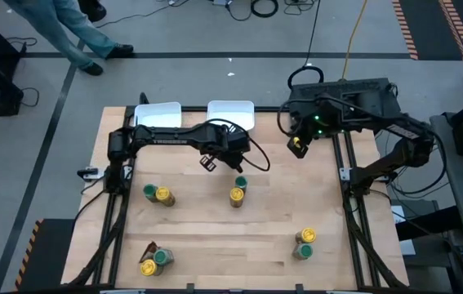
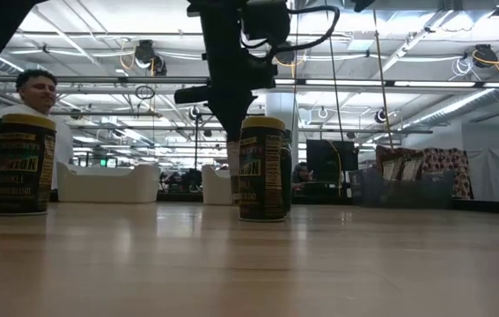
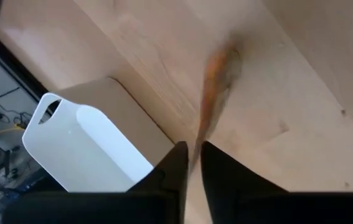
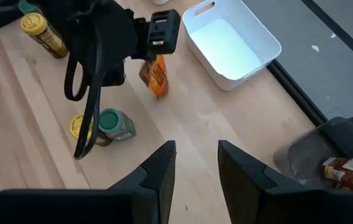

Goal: Sort spices by type
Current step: Put the top orange seasoning bag into the black bin

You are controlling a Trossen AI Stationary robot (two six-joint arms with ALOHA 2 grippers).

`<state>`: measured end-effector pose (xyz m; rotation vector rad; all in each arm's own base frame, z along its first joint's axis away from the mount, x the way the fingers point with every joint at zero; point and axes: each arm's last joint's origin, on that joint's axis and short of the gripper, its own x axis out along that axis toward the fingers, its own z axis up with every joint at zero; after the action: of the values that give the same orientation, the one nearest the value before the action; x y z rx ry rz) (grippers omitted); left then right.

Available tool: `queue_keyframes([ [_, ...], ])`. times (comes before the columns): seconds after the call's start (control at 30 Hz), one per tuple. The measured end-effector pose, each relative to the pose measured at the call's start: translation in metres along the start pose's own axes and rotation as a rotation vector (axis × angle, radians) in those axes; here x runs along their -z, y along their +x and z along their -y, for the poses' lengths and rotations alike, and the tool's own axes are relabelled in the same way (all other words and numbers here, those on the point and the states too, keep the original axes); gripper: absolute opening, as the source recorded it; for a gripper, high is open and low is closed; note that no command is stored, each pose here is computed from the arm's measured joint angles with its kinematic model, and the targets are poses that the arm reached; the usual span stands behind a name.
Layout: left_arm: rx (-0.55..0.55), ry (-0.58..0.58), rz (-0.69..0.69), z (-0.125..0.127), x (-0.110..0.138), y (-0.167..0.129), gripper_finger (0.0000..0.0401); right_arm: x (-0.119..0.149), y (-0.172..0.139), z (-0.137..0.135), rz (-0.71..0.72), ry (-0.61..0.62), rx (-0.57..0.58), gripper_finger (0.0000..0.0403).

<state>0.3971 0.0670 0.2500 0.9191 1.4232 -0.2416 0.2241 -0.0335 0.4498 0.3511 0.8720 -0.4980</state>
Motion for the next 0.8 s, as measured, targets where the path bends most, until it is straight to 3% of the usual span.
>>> queue_keyframes([
  [0.3,0.001,-0.023,0.010,0.001,-0.002,-0.001,0.0142,0.001,0.002,0.000,-0.008,-0.009,0.002,0.0102],
  [0.43,-0.014,-0.086,0.055,0.001,0.004,-0.020,0.0172,0.001,0.002,-0.001,-0.022,-0.031,-0.035,0.0102],
  [0.6,0.006,-0.263,0.210,0.002,0.029,-0.067,0.0182,-0.001,0.002,-0.002,-0.009,-0.030,-0.056,0.0102],
  [0.8,0.046,-0.566,0.431,0.007,0.086,-0.127,0.0182,-0.016,0.010,-0.011,0.093,0.018,-0.101,0.0102],
])
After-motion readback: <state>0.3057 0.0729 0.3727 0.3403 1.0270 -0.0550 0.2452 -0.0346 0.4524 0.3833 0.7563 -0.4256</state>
